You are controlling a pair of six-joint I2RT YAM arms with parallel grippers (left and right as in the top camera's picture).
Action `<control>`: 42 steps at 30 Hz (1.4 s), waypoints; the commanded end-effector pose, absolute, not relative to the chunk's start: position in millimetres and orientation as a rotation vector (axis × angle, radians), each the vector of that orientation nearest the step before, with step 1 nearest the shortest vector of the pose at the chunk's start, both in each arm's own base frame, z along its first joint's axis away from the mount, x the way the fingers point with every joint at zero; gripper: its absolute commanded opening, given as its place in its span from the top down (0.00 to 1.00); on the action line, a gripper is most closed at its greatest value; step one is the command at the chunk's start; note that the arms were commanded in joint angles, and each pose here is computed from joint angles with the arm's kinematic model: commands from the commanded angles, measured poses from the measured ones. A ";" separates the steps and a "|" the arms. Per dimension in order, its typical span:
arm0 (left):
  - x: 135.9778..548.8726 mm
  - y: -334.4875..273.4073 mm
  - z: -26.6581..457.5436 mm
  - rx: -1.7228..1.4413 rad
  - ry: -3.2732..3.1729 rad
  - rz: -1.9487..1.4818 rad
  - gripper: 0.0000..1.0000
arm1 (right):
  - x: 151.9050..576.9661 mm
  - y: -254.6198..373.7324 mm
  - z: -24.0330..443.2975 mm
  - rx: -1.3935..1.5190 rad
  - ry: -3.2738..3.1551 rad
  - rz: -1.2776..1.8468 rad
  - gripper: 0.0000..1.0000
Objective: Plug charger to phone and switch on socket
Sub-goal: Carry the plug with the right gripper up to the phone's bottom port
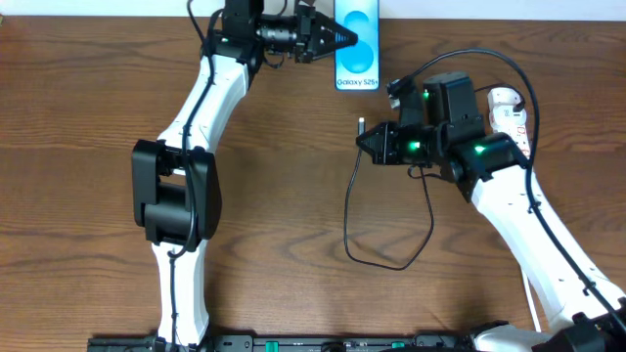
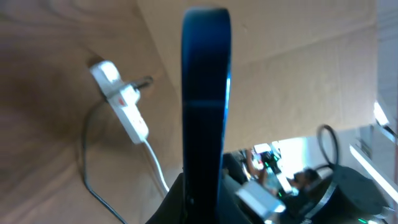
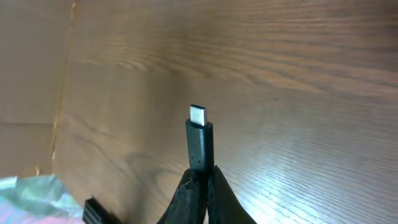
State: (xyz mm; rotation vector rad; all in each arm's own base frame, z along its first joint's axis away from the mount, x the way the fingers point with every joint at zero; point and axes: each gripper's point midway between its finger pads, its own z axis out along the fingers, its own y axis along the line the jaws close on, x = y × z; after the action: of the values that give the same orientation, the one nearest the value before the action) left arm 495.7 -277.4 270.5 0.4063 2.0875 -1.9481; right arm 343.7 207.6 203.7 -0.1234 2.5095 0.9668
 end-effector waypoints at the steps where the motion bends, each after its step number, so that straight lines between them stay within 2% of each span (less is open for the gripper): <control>1: 503.8 -268.0 289.9 0.402 2.036 -1.856 0.93 | 356.2 200.7 229.0 -0.127 2.447 0.897 0.99; 15: 469.6 -283.1 295.9 0.570 2.032 -2.009 0.93 | 358.3 204.5 233.7 -0.227 2.404 0.884 0.99; 42: 463.3 -284.0 297.5 0.571 2.054 -2.060 0.93 | 361.9 216.3 227.9 -0.130 2.434 0.966 0.99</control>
State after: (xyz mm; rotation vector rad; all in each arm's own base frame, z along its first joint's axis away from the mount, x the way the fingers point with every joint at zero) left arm 474.6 -287.1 273.0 0.5032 2.0924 -2.0408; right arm 361.8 208.0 223.5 -0.1156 2.4389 0.9270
